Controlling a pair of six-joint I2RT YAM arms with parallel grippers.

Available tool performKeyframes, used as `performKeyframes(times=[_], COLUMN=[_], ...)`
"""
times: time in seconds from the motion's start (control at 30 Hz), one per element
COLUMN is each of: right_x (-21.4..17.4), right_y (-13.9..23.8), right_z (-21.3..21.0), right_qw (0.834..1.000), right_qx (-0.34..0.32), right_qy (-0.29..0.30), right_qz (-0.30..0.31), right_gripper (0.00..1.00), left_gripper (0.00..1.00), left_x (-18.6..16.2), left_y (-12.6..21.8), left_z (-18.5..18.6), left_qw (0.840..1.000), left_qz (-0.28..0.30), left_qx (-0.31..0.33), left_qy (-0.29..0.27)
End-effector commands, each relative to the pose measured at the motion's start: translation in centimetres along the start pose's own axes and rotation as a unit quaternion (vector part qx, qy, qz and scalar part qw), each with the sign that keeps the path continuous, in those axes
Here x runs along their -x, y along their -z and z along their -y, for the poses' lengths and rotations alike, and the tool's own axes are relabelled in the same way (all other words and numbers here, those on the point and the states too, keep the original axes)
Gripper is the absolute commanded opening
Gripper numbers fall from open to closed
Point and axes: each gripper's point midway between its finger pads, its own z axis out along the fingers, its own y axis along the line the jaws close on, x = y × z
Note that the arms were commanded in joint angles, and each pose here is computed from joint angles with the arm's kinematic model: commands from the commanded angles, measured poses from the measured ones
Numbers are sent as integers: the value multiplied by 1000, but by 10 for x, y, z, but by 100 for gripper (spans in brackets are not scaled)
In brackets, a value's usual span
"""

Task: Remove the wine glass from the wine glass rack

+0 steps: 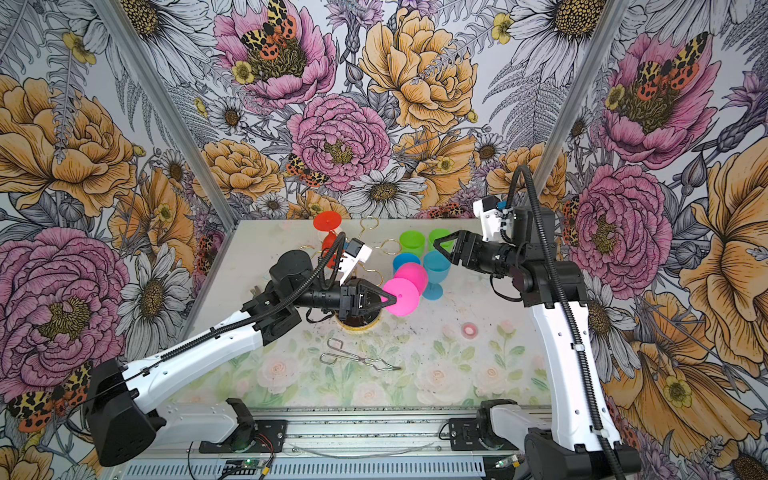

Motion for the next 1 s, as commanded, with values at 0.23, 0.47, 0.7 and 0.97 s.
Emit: performKeyframes(times=[0.23,0.47,0.7,0.97], right_x=[-7,-21,-39,-49], right_y=[-28,-36,-45,-58], right_z=[14,31,26,16], right_qw=[997,993,989,984], right_qx=[27,5,8,9], right_qy=[-54,-78,-75,-60], right_qz=[-56,-84,-129,-167], right_gripper=[66,62,55,52], left_gripper=[0,0,0,0], left_x=[-57,-82,-88,-97], left_y=[9,11,16,17], left_z=[-10,-20,-32,-49], left_qw=[959,913,856,784], left_qz=[-82,-115,-137,-184], left_qx=[91,126,169,214], left_qy=[-255,-371,-468,-552])
